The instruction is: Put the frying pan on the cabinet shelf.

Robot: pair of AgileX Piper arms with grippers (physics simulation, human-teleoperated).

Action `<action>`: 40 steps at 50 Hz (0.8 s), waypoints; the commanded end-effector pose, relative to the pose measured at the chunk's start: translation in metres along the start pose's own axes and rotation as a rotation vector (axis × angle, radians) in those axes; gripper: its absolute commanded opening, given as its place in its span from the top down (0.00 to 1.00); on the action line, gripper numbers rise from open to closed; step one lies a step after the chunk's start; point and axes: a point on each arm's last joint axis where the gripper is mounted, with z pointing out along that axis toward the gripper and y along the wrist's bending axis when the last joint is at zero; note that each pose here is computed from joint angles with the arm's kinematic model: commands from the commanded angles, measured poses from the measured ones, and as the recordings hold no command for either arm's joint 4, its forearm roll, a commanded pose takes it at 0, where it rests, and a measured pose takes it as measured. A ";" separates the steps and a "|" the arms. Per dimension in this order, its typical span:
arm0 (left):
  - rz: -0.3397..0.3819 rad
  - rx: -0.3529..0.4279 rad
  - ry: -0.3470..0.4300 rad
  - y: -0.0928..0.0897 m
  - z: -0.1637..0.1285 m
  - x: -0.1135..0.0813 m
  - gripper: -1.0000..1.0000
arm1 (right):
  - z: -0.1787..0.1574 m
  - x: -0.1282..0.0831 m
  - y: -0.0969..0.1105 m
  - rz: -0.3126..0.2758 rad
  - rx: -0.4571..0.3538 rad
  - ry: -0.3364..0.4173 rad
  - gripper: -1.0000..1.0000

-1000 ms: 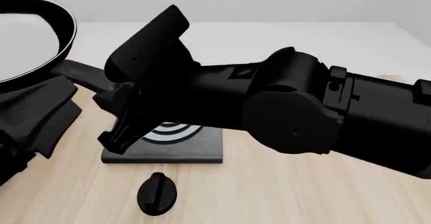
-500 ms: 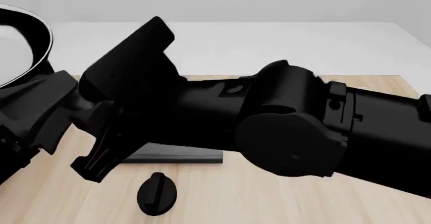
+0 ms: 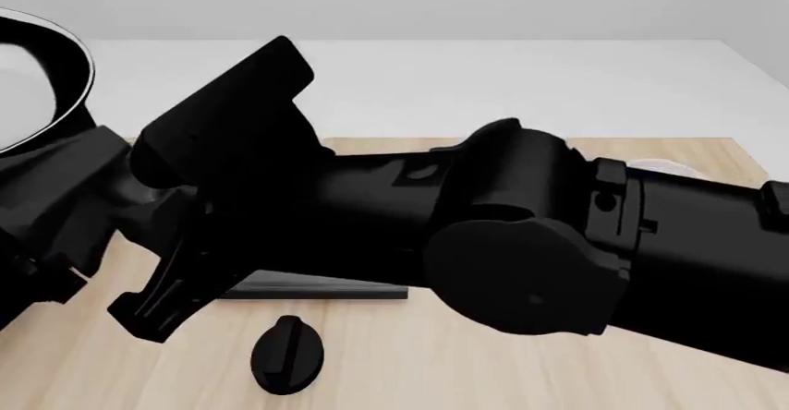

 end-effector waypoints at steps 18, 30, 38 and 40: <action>0.187 -0.026 -0.064 0.000 -0.009 -0.007 1.00 | -0.083 -0.037 -0.029 -0.015 0.106 -0.160 0.00; 0.186 -0.031 -0.089 0.000 -0.014 -0.009 1.00 | -0.191 -0.040 -0.064 0.052 0.334 -0.278 0.00; 0.195 -0.047 -0.119 0.001 -0.014 -0.012 1.00 | -0.231 -0.009 -0.069 0.082 0.462 -0.279 0.00; 0.196 -0.051 -0.128 0.000 -0.013 -0.014 1.00 | -0.241 0.002 -0.068 0.112 0.490 -0.287 0.00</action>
